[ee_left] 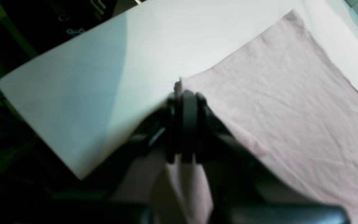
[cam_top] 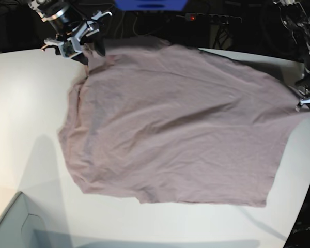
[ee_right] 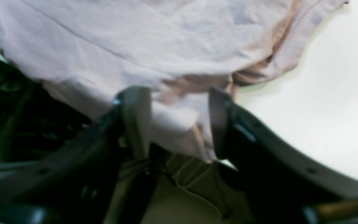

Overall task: Layout the t-shirt on the table in an organized manner, then fold the t-shirt properly
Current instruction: 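Lower the pulled corner and slide the right gripper along the shirt side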

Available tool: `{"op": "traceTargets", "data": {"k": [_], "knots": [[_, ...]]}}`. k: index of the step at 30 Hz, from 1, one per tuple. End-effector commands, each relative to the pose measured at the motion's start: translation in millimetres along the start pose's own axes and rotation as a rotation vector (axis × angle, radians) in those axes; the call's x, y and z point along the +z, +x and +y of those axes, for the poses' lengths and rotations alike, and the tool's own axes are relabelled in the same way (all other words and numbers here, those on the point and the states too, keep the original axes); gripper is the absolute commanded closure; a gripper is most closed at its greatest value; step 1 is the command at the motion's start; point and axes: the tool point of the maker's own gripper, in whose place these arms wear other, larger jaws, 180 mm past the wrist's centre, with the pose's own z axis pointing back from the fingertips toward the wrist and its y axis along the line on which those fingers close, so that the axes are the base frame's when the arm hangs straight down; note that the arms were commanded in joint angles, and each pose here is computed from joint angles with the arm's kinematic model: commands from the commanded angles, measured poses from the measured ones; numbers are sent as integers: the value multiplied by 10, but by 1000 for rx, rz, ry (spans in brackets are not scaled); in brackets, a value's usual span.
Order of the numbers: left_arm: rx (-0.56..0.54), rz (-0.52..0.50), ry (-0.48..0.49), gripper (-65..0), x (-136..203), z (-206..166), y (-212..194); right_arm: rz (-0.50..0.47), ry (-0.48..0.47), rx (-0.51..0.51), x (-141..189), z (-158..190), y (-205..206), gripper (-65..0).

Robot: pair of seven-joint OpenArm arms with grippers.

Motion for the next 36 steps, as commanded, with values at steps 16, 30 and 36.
{"op": "traceTargets", "data": {"k": [16, 30, 36], "knots": [[-8, -85, -32, -1, -4, -125, 301, 35, -158, -83, -846, -1126, 218, 0], [-8, -85, -30, -1, -6, -132, 294, 138, -86, -145, -1144, -1149, -149, 0], [-1, -67, -27, -1, -6, -112, 221, 163, -125, -119, -1213, -1679, -74, 0]]}}
